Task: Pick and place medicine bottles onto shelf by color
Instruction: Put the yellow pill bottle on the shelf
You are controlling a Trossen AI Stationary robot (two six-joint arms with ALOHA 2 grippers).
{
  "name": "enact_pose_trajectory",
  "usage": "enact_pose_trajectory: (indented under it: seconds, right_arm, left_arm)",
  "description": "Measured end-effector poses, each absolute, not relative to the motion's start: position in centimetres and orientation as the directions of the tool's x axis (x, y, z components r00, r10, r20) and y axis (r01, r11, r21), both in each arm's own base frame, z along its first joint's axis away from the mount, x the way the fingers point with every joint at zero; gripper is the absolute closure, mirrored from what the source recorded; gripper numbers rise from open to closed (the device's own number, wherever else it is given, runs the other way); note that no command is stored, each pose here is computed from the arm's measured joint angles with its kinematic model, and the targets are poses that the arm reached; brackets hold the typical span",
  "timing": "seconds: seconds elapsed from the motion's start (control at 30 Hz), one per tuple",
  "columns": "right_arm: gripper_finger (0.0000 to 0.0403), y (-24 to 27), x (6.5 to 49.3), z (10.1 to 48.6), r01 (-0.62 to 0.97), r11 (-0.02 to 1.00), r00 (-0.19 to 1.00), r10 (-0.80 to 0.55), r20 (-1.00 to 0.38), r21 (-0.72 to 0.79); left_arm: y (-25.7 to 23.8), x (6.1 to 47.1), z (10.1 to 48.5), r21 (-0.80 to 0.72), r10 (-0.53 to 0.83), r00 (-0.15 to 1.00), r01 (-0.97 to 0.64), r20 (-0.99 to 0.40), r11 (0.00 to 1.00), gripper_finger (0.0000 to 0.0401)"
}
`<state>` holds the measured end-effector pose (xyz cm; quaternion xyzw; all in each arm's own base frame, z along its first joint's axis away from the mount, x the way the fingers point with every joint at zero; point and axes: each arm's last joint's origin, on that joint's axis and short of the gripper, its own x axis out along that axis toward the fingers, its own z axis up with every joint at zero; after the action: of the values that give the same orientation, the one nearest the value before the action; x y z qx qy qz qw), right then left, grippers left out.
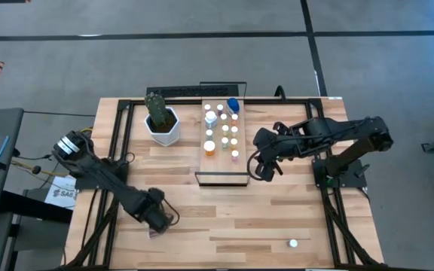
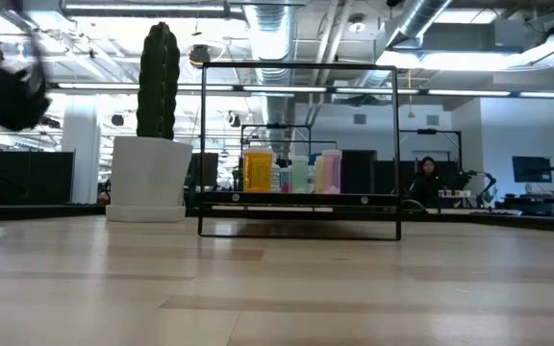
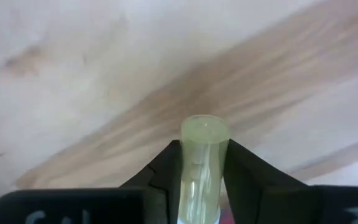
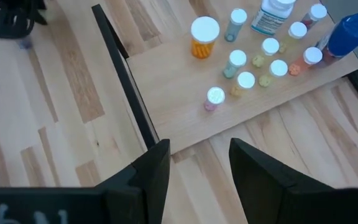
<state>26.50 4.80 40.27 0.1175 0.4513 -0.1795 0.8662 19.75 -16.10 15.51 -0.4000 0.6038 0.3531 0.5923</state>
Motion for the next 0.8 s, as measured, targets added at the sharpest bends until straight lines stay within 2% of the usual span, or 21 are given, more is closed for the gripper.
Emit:
enact_pose_trajectory:
  seconds: [0.1, 0.23, 0.33, 0.47, 0.53, 0.63, 0.8]
  right_arm:
    - [0.0217, 4.6, 26.4, 40.5, 0.407, 0.913, 0.533, -0.207, -0.821, 0.034]
    - [0.0217, 4.4, 26.3, 41.9, 0.382, 0.923, 0.576, -0.201, -0.793, 0.044]
    - [0.0217, 4.4, 26.1, 43.4, 0.348, 0.936, 0.629, -0.190, -0.754, 0.054]
    - [0.0217, 4.7, 26.1, 45.9, 0.266, 0.962, 0.741, -0.160, -0.652, 0.067]
    - [0.0217, 5.1, 26.1, 47.2, 0.206, 0.977, 0.801, -0.136, -0.583, 0.055]
    - [0.0217, 5.9, 26.3, 48.8, 0.110, 0.994, 0.879, -0.094, -0.467, 0.007]
    - [0.0217, 7.4, 26.7, 51.1, -0.019, 0.985, 0.967, -0.025, -0.253, -0.171]
  left_arm:
    - [-15.1, 19.5, 17.5, -0.120, -0.018, 0.122, -0.918, -0.992, 0.377, 0.0313]
    - [-13.4, 19.3, 20.8, -0.326, 0.081, 0.362, -0.899, -0.928, 0.292, 0.0312]
    - [-12.2, 19.1, 24.1, -0.511, 0.211, 0.569, -0.815, -0.795, 0.272, 0.0315]
    - [-10.7, 18.8, 29.2, -0.678, 0.394, 0.762, -0.642, -0.514, 0.358, 0.0316]
    - [-10.2, 18.5, 32.0, -0.711, 0.484, 0.803, -0.562, -0.347, 0.422, 0.0316]
    - [-9.6, 18.2, 36.1, -0.704, 0.593, 0.792, -0.506, -0.148, 0.499, 0.0316]
    - [-9.2, 18.2, 42.2, -0.660, 0.686, 0.728, -0.504, 0.024, 0.558, 0.0316]
